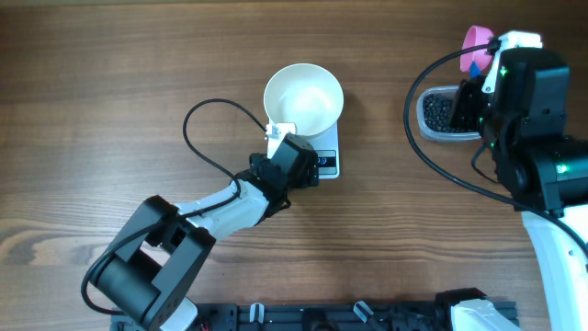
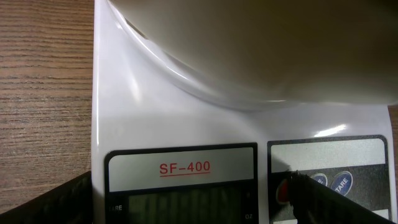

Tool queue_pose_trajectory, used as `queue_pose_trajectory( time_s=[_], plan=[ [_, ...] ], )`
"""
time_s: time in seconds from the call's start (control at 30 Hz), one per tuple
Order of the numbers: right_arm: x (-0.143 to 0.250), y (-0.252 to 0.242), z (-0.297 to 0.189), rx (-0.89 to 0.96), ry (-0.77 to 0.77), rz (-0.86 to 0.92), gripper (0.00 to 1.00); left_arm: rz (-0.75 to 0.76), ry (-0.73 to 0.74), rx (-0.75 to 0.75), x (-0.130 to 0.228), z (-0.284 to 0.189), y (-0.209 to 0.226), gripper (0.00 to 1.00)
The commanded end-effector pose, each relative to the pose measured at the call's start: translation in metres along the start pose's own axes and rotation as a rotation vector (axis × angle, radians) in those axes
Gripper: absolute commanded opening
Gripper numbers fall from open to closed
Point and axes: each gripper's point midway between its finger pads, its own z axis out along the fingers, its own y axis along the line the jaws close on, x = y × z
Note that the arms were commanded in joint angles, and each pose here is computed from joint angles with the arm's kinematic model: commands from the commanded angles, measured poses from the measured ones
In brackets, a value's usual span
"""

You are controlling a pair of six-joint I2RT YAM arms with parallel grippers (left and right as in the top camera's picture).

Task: Scoop item into bowl and weigh 150g on scale
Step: 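Retract the left gripper away from the scale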

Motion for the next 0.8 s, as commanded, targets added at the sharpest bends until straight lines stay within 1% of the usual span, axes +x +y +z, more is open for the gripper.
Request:
queue_pose_trajectory(
  time_s=[0.0, 0.17, 0.27, 0.33, 0.57, 0.77],
  plan=[
    [-0.006, 0.0, -0.004, -0.008, -0.016, 0.008, 0.04, 0.056, 0.081, -0.076, 0.03, 0.015, 0.02, 1.0],
    [-0.006, 0.0, -0.004, -0.008, -0.016, 0.009, 0.04, 0.046, 0.047, -0.054, 0.018, 0.006, 0.014, 1.0],
    [-0.006, 0.0, -0.004, -0.008, -0.016, 0.009, 0.04, 0.033, -0.008, -0.019, -0.001, -0.01, 0.007, 1.0],
    [-0.006, 0.0, -0.004, -0.008, -0.015, 0.009, 0.04, 0.021, -0.047, 0.006, -0.016, -0.031, 0.003, 1.0],
    [-0.006, 0.0, -0.004, -0.008, -0.016, 0.01, 0.04, 0.009, -0.082, 0.038, -0.032, -0.091, 0.008, 1.0],
    [-0.006, 0.0, -0.004, -0.008, -0.015, 0.009, 0.04, -0.026, -0.121, 0.177, -0.043, -0.143, 0.001, 1.0]
  ],
)
